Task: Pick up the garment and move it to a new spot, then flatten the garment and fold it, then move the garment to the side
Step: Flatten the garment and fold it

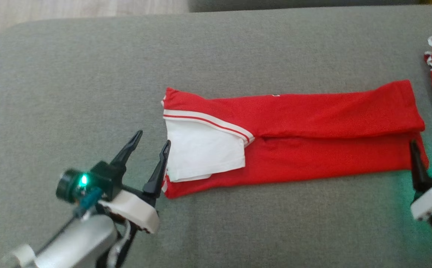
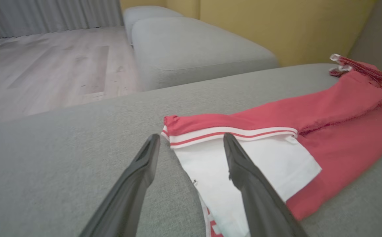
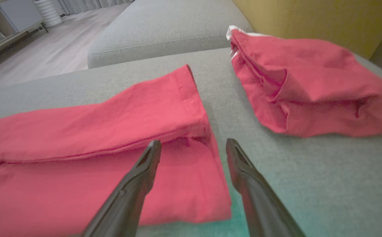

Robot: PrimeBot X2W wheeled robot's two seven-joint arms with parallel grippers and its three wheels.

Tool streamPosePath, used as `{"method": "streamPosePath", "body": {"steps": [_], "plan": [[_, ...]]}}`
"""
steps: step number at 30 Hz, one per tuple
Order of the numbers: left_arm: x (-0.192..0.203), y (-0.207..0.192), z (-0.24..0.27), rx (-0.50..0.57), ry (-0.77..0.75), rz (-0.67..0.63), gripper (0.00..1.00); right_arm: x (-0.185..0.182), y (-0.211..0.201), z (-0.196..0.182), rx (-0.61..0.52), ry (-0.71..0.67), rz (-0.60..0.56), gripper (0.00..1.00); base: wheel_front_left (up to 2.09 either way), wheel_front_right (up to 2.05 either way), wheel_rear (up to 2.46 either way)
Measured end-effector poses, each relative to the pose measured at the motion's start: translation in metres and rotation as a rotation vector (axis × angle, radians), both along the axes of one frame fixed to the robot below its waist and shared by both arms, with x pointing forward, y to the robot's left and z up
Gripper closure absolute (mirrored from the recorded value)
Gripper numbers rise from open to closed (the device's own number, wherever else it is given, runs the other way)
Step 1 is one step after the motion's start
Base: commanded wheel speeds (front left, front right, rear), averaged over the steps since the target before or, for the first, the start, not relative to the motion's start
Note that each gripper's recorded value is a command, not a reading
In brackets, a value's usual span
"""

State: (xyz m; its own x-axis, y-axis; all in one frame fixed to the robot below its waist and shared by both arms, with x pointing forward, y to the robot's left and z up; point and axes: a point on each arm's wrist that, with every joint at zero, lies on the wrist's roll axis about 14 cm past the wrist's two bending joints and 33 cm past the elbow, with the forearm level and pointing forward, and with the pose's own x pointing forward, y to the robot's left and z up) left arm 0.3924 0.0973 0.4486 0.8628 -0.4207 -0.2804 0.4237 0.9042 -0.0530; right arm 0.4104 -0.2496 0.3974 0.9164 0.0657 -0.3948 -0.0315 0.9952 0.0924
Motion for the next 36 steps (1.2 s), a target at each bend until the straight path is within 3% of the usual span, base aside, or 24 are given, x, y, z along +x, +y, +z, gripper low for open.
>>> {"method": "streamPosePath", "body": {"steps": [5, 11, 18, 25, 26, 27, 31, 36], "plan": [[-0.005, 0.012, 0.02, -0.067, -0.083, 0.209, 0.0, -0.014, 0.014, -0.002, 0.093, -0.016, -0.059, 0.0, 0.0, 0.0, 0.0], [-0.029, 0.023, 0.038, -0.112, -0.176, 0.341, 0.0, 0.007, 0.007, 0.008, 0.138, -0.045, -0.131, 0.0, 0.0, 0.0, 0.0], [-0.044, 0.03, 0.037, -0.145, -0.188, 0.396, 0.0, 0.035, 0.002, -0.006, 0.137, 0.024, -0.186, 0.0, 0.0, 0.0, 0.0], [-0.037, 0.044, 0.04, -0.137, -0.222, 0.419, 0.0, 0.026, 0.005, -0.041, 0.149, 0.19, -0.214, 0.0, 0.0, 0.0, 0.0], [-0.036, 0.044, 0.042, -0.138, -0.228, 0.419, 0.0, 0.024, 0.005, -0.043, 0.155, 0.201, -0.219, 0.03, 0.0, 0.0, 0.0], [-0.036, 0.045, 0.043, -0.14, -0.233, 0.419, 0.0, 0.023, 0.004, -0.043, 0.16, 0.207, -0.227, 0.18, 0.0, 0.0, 0.0], [-0.042, 0.044, 0.039, -0.141, -0.226, 0.42, 0.0, 0.019, 0.005, -0.045, 0.188, 0.238, -0.241, 1.0, 0.0, 0.0, 0.0], [-0.044, 0.046, 0.037, -0.138, -0.228, 0.42, 0.0, 0.022, 0.01, -0.039, 0.233, 0.217, -0.243, 1.0, 0.0, 0.0, 0.0]]}}
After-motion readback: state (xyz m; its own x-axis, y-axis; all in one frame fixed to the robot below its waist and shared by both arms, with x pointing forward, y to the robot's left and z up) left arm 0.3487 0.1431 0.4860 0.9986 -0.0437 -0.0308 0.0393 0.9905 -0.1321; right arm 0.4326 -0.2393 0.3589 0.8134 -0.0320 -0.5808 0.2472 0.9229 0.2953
